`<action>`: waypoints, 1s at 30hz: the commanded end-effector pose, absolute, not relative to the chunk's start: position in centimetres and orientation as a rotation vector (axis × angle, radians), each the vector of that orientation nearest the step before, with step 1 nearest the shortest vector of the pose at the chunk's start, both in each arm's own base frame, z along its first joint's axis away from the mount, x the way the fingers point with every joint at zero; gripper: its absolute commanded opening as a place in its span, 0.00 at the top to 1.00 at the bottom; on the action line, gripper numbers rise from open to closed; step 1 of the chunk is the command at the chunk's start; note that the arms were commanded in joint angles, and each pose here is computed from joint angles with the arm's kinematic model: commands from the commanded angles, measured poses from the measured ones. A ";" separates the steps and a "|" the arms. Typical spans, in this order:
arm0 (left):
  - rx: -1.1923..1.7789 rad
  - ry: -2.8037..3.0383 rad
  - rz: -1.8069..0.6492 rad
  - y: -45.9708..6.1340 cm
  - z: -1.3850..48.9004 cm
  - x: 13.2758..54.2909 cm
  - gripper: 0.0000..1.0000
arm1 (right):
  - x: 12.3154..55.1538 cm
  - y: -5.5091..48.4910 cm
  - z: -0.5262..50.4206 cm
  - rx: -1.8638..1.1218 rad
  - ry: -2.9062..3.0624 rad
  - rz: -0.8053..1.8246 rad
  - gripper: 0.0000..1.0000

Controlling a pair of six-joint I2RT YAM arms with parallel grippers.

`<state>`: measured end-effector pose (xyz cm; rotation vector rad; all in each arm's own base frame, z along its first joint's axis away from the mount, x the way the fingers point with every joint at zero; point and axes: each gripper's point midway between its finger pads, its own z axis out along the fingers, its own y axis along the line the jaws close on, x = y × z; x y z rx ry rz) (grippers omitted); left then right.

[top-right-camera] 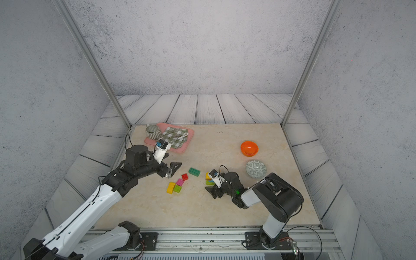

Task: Assemble the letter s with lego
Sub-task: Pick up the lego brick from the center of the board.

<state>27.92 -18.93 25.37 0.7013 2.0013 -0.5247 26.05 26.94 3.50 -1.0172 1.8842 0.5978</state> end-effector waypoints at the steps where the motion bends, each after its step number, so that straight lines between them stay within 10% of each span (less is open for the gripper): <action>1: 0.695 1.997 -0.535 -18.8 25.4 28.1 0.05 | 24.3 27.2 3.7 -1.030 1.885 0.675 0.15; 15: 0.691 1.998 -0.540 -18.8 25.4 28.1 0.05 | 25.2 25.8 3.5 -0.946 1.904 0.561 0.22; 30: 0.692 1.993 -0.540 -18.8 25.5 28.1 0.05 | 25.5 27.0 3.6 -1.012 1.877 0.580 0.60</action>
